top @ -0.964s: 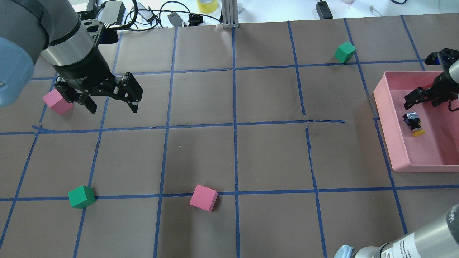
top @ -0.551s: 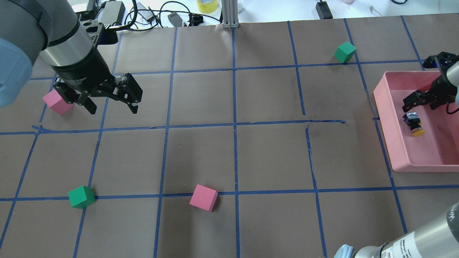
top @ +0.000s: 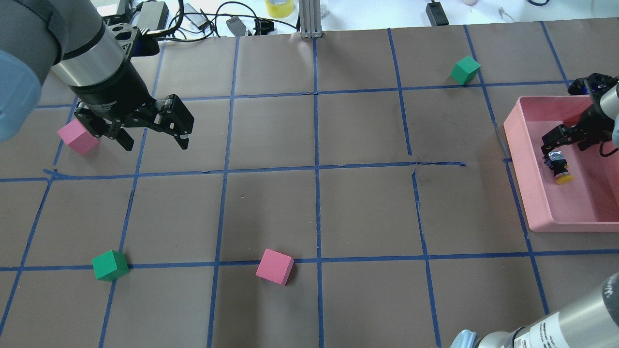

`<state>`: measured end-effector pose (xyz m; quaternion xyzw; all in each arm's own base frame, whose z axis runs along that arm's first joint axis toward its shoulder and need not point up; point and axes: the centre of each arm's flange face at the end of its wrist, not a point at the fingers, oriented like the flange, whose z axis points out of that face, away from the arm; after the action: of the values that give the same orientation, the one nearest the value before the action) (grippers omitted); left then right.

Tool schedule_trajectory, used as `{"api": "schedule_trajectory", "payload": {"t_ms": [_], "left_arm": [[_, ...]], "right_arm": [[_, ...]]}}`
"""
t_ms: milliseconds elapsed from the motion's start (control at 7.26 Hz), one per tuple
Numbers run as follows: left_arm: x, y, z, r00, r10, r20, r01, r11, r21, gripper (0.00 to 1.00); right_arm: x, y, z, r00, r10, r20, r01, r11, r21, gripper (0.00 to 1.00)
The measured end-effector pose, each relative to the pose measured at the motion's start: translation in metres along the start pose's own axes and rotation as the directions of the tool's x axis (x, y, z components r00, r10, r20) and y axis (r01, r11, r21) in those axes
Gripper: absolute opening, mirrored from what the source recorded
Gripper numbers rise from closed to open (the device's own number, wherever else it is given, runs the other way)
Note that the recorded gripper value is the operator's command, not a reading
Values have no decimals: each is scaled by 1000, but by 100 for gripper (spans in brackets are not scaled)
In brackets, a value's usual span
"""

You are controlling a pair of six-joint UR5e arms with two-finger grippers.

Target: Align button upright

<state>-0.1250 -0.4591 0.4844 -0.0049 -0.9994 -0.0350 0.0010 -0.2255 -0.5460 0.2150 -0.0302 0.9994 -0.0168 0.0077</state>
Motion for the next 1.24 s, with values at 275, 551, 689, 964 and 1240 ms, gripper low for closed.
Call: {"api": "schedule_trajectory", "payload": {"t_ms": [275,551,689,964,1240], "left_arm": [[-2,0,2,1000,0,0,0,1000,-3,100],[-2,0,2,1000,-1,-4,1,1000,-6,100],[-2,1,0,1000,0,-2,0,1000,-2,100],[-2,3,-1,1000,1,1,-1,1000,3,100],[0,10,7,1000,0,-7,0,1000,7,100]], "right_arm": [[-3,5,7,1000,0,-7,0,1000,9,98],[-4,6,11,1000,1,-11,-1,1000,10,98],[-3,6,13,1000,4,-13,-4,1000,5,98],[-2,7,15,1000,9,-17,-9,1000,-3,98],[-2,8,16,1000,11,-20,-11,1000,-7,98]]}}
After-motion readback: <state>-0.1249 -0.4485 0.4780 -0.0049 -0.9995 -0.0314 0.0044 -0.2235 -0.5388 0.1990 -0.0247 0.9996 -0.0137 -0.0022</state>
